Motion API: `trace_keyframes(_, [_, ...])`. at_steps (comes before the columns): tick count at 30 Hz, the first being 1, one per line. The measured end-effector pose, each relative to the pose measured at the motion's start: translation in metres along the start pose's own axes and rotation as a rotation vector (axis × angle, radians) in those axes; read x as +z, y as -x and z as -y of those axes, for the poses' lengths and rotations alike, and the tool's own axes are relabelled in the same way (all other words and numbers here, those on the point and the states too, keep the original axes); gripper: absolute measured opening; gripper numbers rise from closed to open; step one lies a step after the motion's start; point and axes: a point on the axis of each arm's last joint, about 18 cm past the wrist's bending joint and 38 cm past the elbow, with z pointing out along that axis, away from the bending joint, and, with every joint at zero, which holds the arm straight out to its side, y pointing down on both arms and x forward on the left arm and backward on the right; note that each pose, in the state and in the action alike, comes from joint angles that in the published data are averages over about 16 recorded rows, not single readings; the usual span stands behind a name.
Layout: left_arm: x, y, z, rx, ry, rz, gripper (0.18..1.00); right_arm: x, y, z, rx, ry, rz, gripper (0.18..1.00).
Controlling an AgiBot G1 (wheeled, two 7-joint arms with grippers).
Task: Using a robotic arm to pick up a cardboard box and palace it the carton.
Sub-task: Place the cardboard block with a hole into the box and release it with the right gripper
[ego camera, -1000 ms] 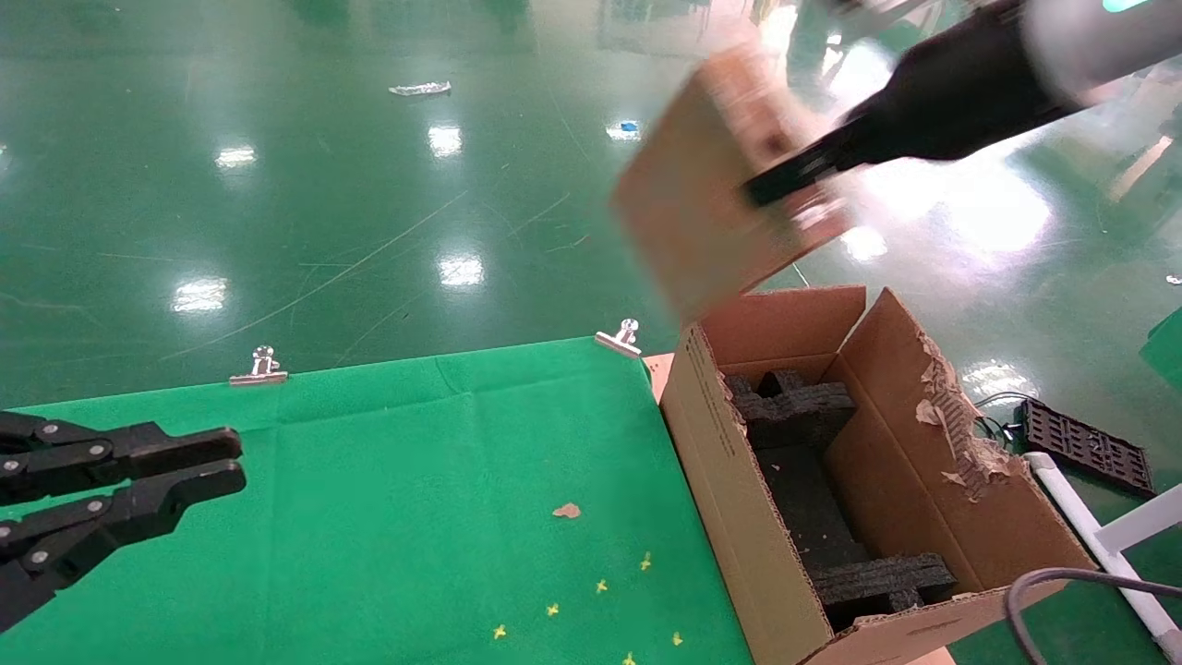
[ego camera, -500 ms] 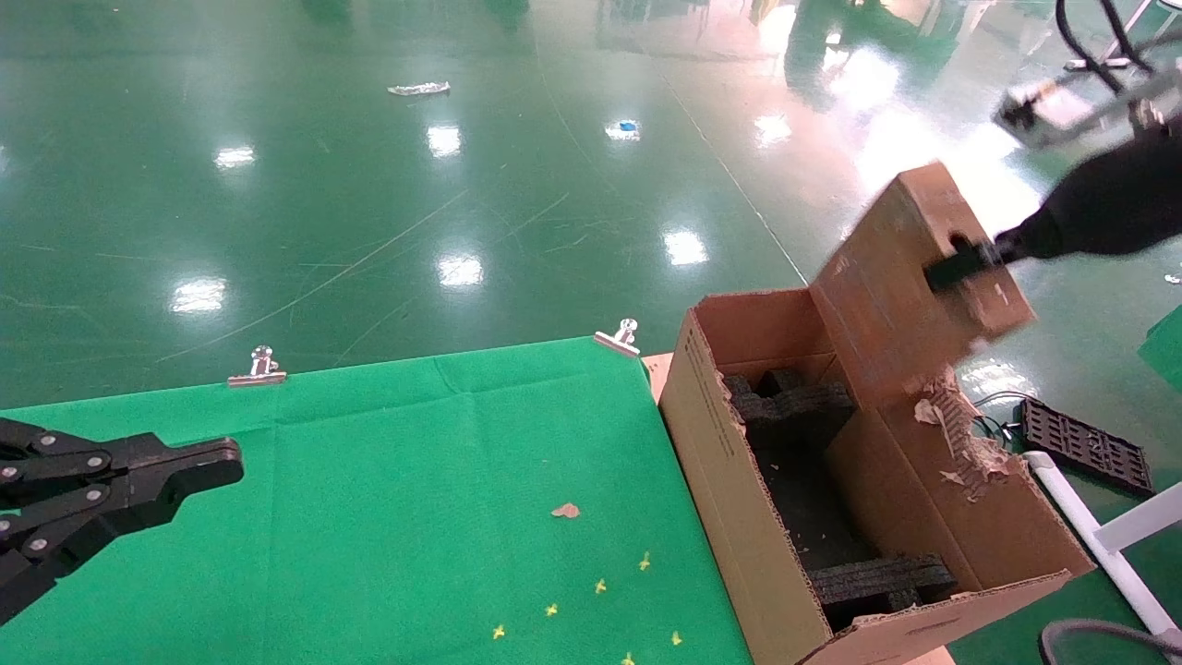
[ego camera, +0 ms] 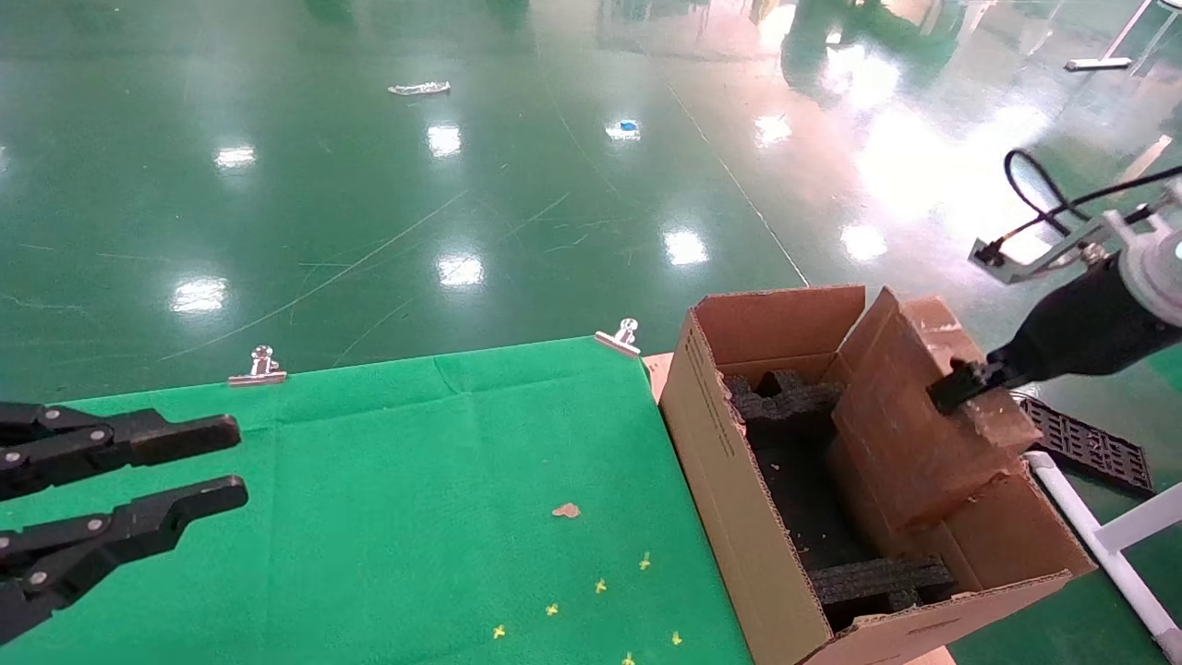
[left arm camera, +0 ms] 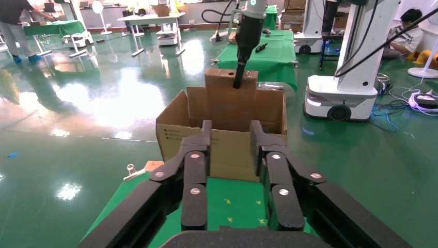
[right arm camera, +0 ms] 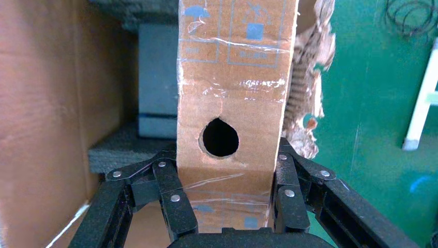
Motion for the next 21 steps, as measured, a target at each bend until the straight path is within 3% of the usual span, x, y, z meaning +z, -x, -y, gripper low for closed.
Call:
trace_keyframes(11, [0.000, 0.000, 0.000, 0.000, 0.000, 0.000, 0.494, 0.042, -0.001, -0.013, 0.020, 0.079, -0.033, 0.326])
trace_keyframes(21, [0.000, 0.000, 0.000, 0.000, 0.000, 0.000, 0.735, 0.090, 0.001, -0.024, 0.034, 0.105, -0.062, 0.325])
